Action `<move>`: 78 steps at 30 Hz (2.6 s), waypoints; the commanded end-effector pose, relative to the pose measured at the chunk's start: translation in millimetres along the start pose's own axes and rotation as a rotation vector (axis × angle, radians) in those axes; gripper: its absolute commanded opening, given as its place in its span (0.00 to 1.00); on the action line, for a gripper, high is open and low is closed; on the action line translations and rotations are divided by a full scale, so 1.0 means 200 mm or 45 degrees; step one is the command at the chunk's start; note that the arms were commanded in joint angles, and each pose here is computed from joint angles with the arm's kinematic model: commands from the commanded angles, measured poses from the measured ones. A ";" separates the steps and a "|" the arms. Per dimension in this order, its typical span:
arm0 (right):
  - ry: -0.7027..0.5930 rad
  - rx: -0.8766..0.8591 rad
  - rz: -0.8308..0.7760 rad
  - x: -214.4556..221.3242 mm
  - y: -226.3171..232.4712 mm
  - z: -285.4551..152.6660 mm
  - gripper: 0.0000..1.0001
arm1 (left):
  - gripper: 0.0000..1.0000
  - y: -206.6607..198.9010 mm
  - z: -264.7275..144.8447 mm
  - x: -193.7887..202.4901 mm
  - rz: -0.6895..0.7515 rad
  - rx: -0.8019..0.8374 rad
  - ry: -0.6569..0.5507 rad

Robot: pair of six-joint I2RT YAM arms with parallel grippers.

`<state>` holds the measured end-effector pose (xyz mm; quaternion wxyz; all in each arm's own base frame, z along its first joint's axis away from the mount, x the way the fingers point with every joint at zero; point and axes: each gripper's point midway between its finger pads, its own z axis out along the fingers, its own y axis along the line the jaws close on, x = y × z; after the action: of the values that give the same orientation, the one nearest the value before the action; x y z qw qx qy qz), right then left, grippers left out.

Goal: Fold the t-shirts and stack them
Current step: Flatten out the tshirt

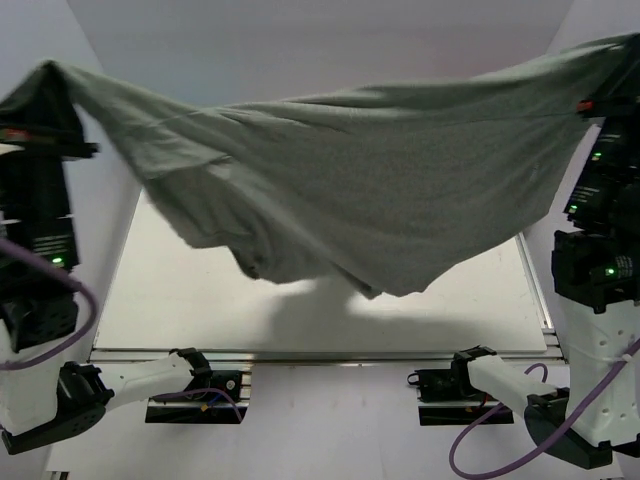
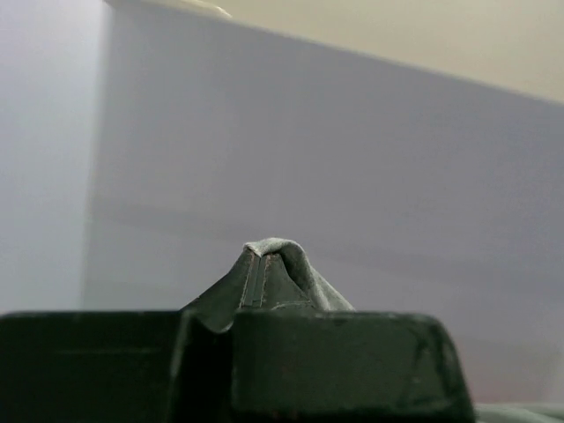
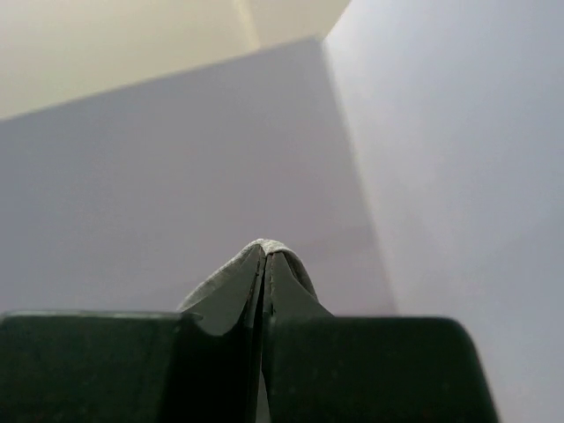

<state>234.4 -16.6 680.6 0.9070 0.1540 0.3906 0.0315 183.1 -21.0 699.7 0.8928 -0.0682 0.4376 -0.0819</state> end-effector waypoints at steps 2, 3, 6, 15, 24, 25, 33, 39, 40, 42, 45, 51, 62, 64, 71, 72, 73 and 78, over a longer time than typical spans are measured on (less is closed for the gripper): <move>-0.185 0.272 -0.230 -0.28 -0.21 0.01 0.00 | 0.00 0.32 -0.03 -0.23 0.035 -0.343 -0.084; -0.192 0.295 -0.245 -0.30 -0.22 0.01 0.00 | 0.00 0.33 -0.03 -0.21 0.061 -0.380 -0.069; -0.210 0.366 -0.316 -0.35 -0.28 -0.01 0.00 | 0.00 0.41 -0.04 -0.26 0.129 -0.467 -0.072; -0.271 0.253 -0.269 -0.51 -0.25 -0.11 0.00 | 0.00 0.38 -0.01 -0.38 0.153 -0.374 -0.146; -0.282 0.158 -0.244 -0.58 -0.21 -0.16 0.00 | 0.00 0.31 0.00 -0.40 0.069 -0.268 -0.180; -0.278 0.157 -0.250 -0.59 -0.22 -0.17 0.00 | 0.00 0.32 -0.01 -0.41 0.071 -0.267 -0.179; -0.331 0.133 -0.224 -0.72 -0.25 -0.28 0.00 | 0.00 0.33 -0.14 -0.51 -0.137 -0.072 -0.240; -0.348 0.075 -0.177 -0.81 -0.24 -0.35 0.00 | 0.00 0.33 -0.21 -0.58 -0.198 0.034 -0.259; -0.356 0.058 -0.167 -0.83 -0.24 -0.36 0.00 | 0.00 0.30 -0.20 -0.57 -0.181 0.063 -0.250; -0.357 0.050 -0.155 -0.84 -0.23 -0.37 0.00 | 0.00 0.25 -0.18 -0.54 -0.170 0.097 -0.231; -0.345 0.035 -0.156 -0.81 -0.22 -0.36 0.00 | 0.00 0.18 -0.13 -0.49 -0.152 0.107 -0.206; -0.180 0.094 -0.249 -0.44 -0.19 -0.18 0.00 | 0.00 0.12 0.06 -0.23 0.031 -0.147 -0.142; 0.472 0.283 -0.465 1.12 -0.25 -0.02 0.00 | 0.00 -0.11 0.26 0.69 0.608 -0.459 0.059; 0.568 0.226 -0.399 1.32 -0.21 -0.06 0.00 | 0.00 -0.09 0.24 0.93 0.664 -0.484 0.127; 0.946 0.172 -0.406 2.11 -0.26 -0.31 0.00 | 0.00 0.35 0.27 2.05 0.808 -0.698 0.600; 1.002 0.181 -0.435 2.23 -0.28 -0.32 0.00 | 0.00 0.37 0.28 2.19 0.716 -0.695 0.631; 1.055 0.214 -0.482 2.35 -0.32 -0.32 0.00 | 0.00 0.42 0.28 2.31 0.735 -0.695 0.728; 1.220 0.311 -0.592 2.66 -0.43 -0.30 0.00 | 0.00 0.73 0.32 2.84 0.681 -0.747 0.930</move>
<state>541.9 24.6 237.5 0.5923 0.1030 0.7872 -0.1373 565.8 -3.5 299.0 0.6303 -0.1322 0.6985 0.3120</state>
